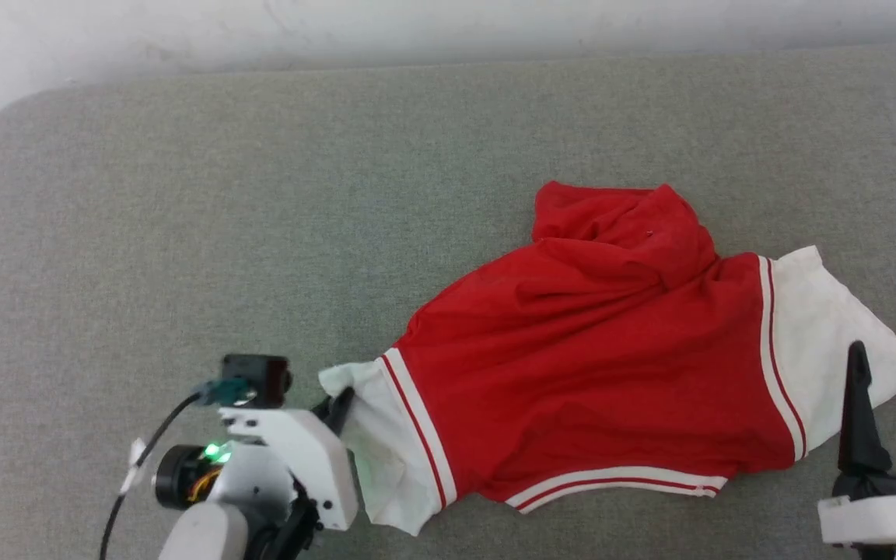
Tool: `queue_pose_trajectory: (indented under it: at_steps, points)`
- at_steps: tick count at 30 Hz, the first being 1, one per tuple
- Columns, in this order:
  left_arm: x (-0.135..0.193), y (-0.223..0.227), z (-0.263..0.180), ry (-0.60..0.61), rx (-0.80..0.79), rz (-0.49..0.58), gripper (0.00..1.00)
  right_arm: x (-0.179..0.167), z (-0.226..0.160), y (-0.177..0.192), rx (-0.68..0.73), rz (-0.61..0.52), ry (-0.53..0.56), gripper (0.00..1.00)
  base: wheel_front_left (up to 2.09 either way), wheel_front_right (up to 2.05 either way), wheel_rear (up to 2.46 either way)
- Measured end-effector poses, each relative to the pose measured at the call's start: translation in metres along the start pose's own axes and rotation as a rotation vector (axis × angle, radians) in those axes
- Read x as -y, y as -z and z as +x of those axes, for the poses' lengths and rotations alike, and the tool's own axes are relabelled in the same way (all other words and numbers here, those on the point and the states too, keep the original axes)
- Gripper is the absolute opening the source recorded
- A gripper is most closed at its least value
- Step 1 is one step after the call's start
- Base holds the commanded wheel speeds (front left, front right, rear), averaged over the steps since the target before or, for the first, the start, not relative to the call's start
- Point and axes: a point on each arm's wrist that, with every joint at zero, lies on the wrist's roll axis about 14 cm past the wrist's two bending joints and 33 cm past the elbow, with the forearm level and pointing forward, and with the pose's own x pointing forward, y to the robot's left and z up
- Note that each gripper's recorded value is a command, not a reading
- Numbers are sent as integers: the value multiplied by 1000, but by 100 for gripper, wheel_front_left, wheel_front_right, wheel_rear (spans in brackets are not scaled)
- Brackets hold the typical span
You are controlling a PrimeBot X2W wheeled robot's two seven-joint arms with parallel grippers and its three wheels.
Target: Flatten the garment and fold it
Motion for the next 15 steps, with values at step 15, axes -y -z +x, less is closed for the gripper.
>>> queue_pose_trajectory:
  at_steps: [15]
  points:
    - [-82, -20, -64, -258, 239, -169, 0, -20, 41, -30, -37, -179, -54, 100, 0, 0, 0]
